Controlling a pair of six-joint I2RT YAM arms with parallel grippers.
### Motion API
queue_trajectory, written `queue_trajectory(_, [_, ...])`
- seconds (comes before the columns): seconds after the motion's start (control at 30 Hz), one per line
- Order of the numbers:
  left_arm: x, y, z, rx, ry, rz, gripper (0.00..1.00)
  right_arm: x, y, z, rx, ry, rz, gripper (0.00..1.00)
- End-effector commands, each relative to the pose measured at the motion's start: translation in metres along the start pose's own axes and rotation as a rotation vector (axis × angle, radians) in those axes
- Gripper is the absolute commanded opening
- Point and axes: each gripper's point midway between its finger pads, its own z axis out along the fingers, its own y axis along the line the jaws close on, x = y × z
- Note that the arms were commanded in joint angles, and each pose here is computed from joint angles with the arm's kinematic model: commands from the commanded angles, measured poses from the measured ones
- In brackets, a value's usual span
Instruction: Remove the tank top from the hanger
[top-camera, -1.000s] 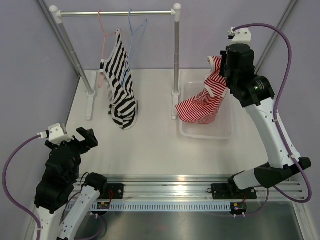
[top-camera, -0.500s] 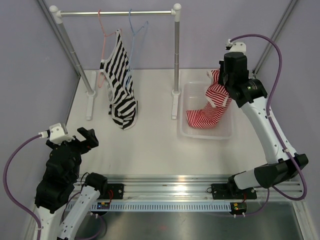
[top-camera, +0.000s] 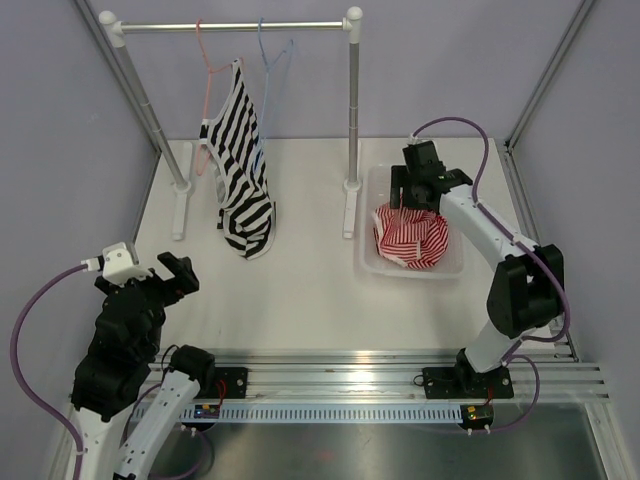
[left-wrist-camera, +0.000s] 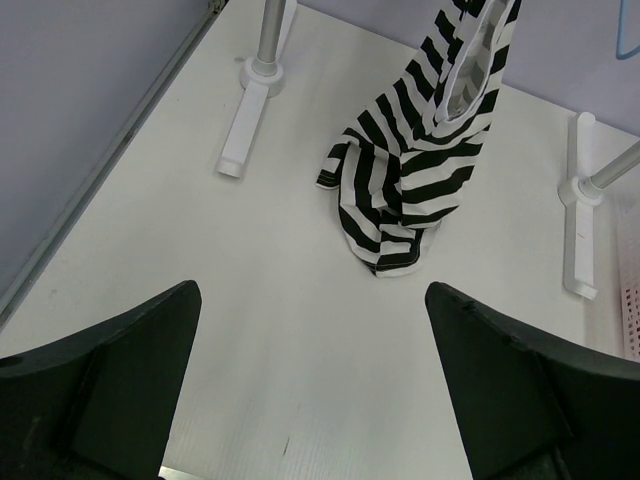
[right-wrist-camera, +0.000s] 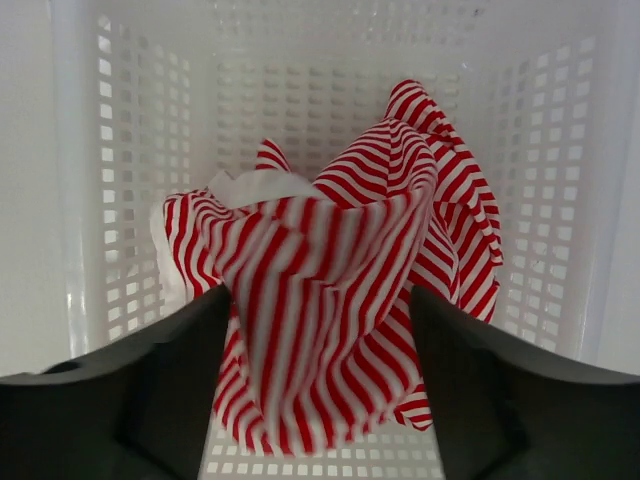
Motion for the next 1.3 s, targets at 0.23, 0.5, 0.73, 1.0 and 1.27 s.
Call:
queue_trajectory(0.23, [-0.021,-0.006,0.001,-0.011,-0.002,0.020,0.99,-0.069,-0.007,-0.103,-0.084,-0.238,0.067,0.99])
queue_trajectory(0.5, [-0.022,-0.019,0.005,0.007,0.128,0.110,0.99,-0.044,-0.056,-0.214,-0.080,-0.388,0.110,1.00])
queue_trajectory(0.73, [-0.016,-0.026,0.007,0.041,0.162,0.136,0.99,0.016,-0.096,-0.251,0.004,-0.331,0.142,0.99])
queue_trajectory(1.0, [-0.013,-0.030,0.008,0.074,0.132,0.125,0.99,0.051,-0.120,-0.276,0.028,-0.368,0.123,1.00])
queue_trajectory(1.27, [-0.012,-0.031,0.006,0.103,0.097,0.109,0.99,0.050,-0.116,-0.272,0.007,-0.392,0.130,1.00])
